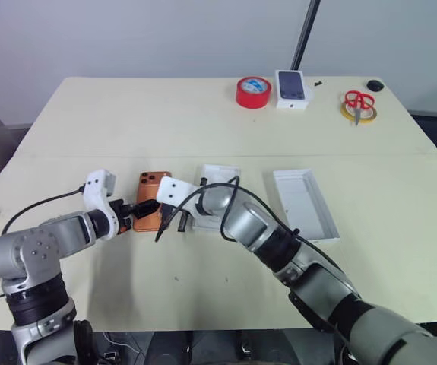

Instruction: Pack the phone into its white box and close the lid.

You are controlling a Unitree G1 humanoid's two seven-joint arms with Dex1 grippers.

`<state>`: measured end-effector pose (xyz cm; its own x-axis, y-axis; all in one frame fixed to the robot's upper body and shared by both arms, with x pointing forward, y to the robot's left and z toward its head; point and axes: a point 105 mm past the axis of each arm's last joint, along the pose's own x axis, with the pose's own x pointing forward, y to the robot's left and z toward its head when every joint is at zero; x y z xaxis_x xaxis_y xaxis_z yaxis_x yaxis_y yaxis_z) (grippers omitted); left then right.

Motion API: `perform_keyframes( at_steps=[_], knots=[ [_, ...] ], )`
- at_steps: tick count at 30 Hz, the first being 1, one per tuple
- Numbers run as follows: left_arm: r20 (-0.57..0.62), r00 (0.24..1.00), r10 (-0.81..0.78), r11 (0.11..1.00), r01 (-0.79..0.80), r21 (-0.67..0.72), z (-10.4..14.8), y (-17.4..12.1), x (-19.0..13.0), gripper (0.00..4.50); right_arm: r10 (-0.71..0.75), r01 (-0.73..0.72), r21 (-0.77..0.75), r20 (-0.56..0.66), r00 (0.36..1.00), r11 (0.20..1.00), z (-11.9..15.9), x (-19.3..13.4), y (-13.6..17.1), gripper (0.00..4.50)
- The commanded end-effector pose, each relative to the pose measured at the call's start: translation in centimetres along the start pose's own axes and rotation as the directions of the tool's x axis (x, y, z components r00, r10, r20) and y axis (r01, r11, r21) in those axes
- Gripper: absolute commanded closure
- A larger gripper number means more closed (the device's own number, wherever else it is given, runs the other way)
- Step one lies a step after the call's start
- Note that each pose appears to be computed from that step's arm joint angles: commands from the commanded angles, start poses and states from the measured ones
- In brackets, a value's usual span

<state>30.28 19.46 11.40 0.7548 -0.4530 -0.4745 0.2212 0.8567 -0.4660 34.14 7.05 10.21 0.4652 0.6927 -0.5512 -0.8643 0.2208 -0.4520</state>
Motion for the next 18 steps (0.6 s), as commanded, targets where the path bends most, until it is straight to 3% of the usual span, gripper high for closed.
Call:
perform_keyframes(
  at_steps=[1,18],
  knots=[
    [-0.029,0.992,-0.123,0.992,0.122,-0.019,-0.4,-2.4,0.7,0.11,0.032,-0.031,-0.014,0.031,0.999,0.999,0.9,0.1,0.9,4.50],
    [0.064,0.995,-0.074,0.988,0.082,-0.132,1.5,-0.1,-0.3,0.11,0.038,-0.038,-0.006,0.034,0.999,0.999,0.8,0.1,1.2,4.50]
  ],
)
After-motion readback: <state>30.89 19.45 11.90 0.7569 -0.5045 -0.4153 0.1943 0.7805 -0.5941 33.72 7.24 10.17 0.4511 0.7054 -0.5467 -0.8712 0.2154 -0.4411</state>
